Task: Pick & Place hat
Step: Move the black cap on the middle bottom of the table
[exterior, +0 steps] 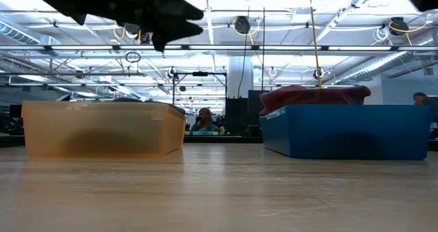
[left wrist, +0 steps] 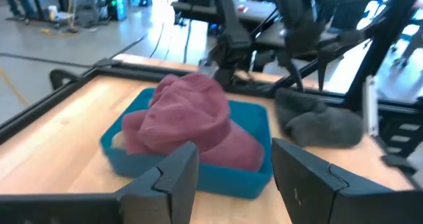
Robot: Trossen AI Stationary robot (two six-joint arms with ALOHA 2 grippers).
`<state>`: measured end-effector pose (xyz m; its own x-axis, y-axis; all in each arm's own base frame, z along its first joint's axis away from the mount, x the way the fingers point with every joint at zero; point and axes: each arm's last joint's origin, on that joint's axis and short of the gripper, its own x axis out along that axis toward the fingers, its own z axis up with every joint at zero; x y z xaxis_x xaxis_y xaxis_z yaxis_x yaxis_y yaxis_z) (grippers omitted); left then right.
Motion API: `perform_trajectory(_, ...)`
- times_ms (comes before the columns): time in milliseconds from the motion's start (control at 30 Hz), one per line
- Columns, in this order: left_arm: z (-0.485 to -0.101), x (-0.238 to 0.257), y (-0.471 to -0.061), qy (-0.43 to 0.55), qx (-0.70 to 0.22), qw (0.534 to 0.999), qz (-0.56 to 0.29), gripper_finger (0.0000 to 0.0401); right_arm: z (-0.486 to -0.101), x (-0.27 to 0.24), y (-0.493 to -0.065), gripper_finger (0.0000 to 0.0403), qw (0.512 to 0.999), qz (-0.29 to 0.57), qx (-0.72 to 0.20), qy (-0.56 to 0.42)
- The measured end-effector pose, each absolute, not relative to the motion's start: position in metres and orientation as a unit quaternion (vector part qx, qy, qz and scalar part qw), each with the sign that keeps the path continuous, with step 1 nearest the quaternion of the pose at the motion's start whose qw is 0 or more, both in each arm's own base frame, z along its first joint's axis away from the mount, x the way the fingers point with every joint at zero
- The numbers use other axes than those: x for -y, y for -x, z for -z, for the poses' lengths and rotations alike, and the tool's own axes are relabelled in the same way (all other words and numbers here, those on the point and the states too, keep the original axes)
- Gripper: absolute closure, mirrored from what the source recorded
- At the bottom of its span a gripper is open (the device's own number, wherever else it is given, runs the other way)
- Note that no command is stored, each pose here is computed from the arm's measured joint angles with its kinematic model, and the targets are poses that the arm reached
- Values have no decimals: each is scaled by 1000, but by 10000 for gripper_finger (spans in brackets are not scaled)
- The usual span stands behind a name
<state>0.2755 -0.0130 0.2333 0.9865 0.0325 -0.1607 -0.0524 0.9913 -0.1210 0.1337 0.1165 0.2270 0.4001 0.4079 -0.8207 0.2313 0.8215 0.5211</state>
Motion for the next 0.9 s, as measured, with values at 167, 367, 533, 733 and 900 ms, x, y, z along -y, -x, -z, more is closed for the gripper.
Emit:
perform_trajectory(167,-235,26,-274,62,-76,995,-2,210,-223,-137,-121,253,735,-49,-585,-338)
perform_trajectory(367,-235,41,-272,54,-78,995,-7,210,-210,-163,-111,256,720,-44,-610,-328)
perform_trajectory(533,-235,46,-271,51,-77,996,-12,210,-200,-183,-113,254,723,-56,-603,-332)
perform_trajectory(733,-235,47,-271,53,-77,996,-12,210,-190,-194,-110,259,718,-50,-614,-325)
perform_trajectory(900,-235,46,-271,50,-77,996,-24,210,-191,-196,-106,261,726,-54,-608,-316)
